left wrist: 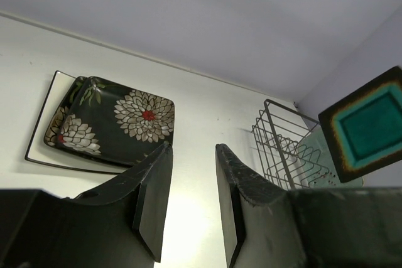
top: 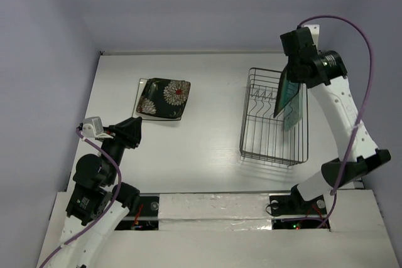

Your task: Unload the plates from the dish rack

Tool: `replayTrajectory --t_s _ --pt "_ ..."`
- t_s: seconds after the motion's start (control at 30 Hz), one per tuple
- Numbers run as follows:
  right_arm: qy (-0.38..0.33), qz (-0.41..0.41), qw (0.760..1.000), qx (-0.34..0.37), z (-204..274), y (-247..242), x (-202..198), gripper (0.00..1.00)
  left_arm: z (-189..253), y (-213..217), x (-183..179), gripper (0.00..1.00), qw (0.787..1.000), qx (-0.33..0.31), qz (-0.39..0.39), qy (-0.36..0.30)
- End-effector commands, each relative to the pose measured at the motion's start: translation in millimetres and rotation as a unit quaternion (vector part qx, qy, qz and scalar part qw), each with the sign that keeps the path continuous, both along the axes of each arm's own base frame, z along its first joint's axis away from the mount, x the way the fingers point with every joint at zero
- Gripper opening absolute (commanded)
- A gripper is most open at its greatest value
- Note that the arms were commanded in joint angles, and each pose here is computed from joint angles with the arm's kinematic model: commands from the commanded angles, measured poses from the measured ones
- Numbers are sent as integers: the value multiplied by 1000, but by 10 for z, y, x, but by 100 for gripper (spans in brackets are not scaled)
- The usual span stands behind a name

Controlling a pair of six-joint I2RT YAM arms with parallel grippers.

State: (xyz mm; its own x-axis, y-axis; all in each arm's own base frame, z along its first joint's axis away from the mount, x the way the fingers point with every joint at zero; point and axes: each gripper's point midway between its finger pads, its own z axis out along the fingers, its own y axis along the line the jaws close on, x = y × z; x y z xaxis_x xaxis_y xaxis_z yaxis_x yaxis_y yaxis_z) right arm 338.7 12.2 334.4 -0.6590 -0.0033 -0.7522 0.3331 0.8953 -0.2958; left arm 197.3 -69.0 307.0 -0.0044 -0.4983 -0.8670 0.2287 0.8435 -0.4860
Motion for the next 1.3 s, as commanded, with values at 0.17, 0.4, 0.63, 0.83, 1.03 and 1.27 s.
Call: replayTrajectory --t_s 0.17,0.4,0.63,0.83,1.03,1.27 --pt "-258 109 921 271 1137 1119 -2 0 143 -15 -8 30 1000 -10 -4 -21" --pt "-344 166 779 497 1259 2517 445 0 132 -21 8 30 1000 -7 -4 -18" --pt "-325 168 727 581 930 3433 780 0 169 -8 -20 31 1000 -12 -4 -27" --pt "-308 148 705 622 510 3961 972 0 157 -18 3 32 1000 -10 -4 -25" --pt "-291 121 692 649 80 4206 1124 0 144 -21 7 32 1000 -10 -4 -23" --pt "-266 100 711 644 -377 4371 1156 0 99 -47 58 33 1000 -5 -4 -11"
